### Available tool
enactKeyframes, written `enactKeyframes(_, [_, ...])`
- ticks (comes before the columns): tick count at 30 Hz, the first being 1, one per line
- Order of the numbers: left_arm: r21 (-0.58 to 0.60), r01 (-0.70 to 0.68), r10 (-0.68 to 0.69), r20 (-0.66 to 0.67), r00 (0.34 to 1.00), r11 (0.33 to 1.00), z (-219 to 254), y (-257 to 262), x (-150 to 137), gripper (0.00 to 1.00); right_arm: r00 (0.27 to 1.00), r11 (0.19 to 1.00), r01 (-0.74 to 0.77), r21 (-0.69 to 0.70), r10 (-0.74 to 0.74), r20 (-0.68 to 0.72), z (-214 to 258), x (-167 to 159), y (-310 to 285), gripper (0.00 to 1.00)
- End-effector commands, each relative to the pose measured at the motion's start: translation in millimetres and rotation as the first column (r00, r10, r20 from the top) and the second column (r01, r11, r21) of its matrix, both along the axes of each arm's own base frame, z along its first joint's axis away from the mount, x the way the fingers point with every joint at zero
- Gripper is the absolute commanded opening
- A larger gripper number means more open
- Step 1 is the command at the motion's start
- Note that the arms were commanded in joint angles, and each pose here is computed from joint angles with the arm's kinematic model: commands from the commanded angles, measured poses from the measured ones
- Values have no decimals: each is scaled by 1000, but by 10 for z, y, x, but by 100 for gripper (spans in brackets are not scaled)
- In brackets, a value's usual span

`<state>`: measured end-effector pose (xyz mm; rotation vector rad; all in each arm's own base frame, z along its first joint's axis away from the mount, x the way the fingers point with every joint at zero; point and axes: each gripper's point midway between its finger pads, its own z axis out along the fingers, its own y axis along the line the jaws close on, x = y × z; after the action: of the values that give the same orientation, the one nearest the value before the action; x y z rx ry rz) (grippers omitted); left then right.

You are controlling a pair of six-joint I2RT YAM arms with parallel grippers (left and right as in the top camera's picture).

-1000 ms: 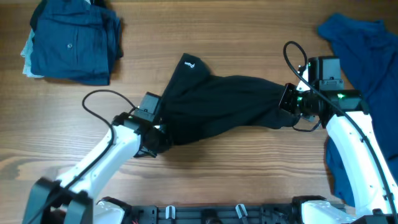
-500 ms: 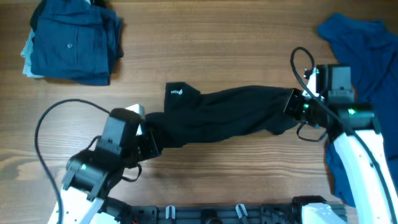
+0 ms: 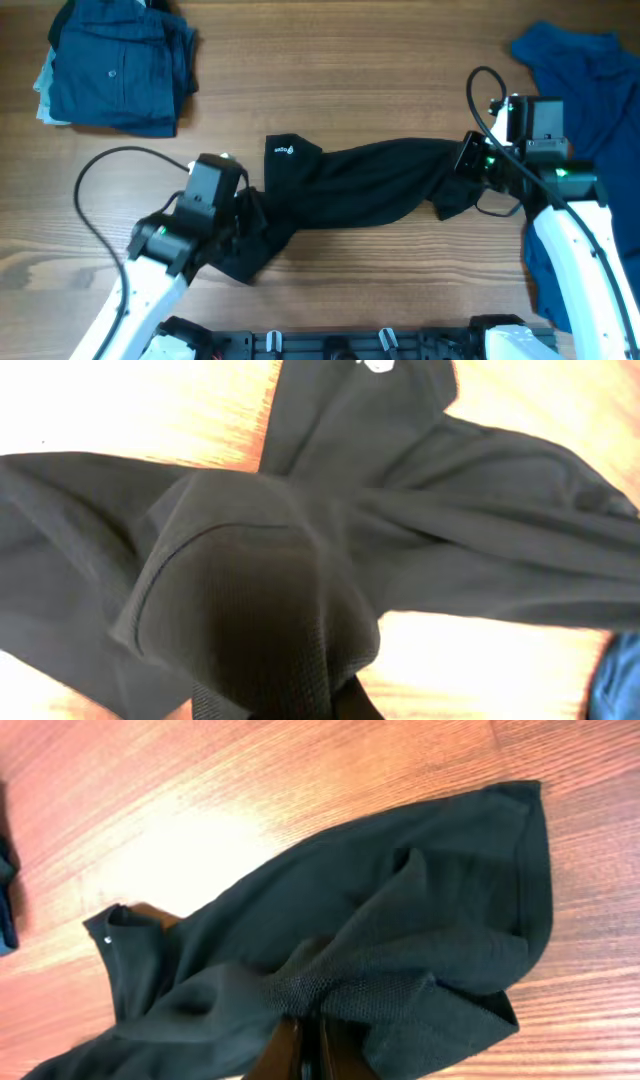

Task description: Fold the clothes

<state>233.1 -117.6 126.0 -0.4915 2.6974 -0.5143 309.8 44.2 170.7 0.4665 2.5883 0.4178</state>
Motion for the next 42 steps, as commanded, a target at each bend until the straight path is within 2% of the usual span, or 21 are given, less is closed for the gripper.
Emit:
enactKeyframes(1, [7,-36,36,-13,999,999,-97,-48,183,4,1000,1000,16,-13,-16,16,-8,147,-36,4])
enactKeyframes(4, [10,-33,33,-14,999,999,-201,-101,310,5,1000,1000,15,-22,-15,21,-67,244,-46,4])
enactKeyframes(7, [33,-31,33,-64,997,999,-375,-109,327,31,1000,999,23,-41,-23,-12,-181,265,-78,4])
enactKeyframes(9, [65,-15,21,-99,995,998,-482,-80,295,72,999,999,22,-42,-23,-30,-241,273,-77,4])
enactKeyframes(10, [90,30,-21,-97,995,995,-512,-68,295,86,999,999,21,-43,-23,-43,-282,278,-77,4])
enactKeyframes(11, [109,54,-45,-90,995,993,-520,-53,300,91,999,999,20,-43,-23,-50,-303,278,-77,4])
enactKeyframes(13, [177,40,-27,-73,997,983,-526,68,324,94,998,999,4,-52,-7,-67,-360,271,-76,4])
enactKeyframes(15, [221,26,-10,-74,997,975,-539,152,315,94,997,998,-3,-56,-1,-78,-384,255,-77,4])
enactKeyframes(17, [225,41,-24,-77,997,973,-541,152,307,91,997,998,-3,-55,-2,-81,-389,253,-77,4])
enactKeyframes(29, [320,119,-87,-111,990,940,-583,293,217,89,996,998,-6,-57,1,-90,-399,233,-77,5])
enactKeyframes(34, [320,135,-92,-147,985,938,-607,308,135,79,996,998,-19,-63,13,-87,-399,233,-77,4])
enactKeyframes(35, [301,144,-100,-157,983,943,-617,278,112,72,996,998,-18,-62,13,-87,-399,233,-76,5])
enactKeyframes(37, [256,162,-119,-173,978,953,-628,200,71,51,996,998,-18,-62,13,-87,-399,233,-76,4])
enactKeyframes(39, [226,171,-131,-180,975,959,-628,149,52,36,996,998,-19,-62,14,-88,-399,232,-76,5])
enactKeyframes(42, [194,181,-145,-187,972,964,-624,92,33,7,996,998,-19,-62,13,-92,-404,223,-77,5])
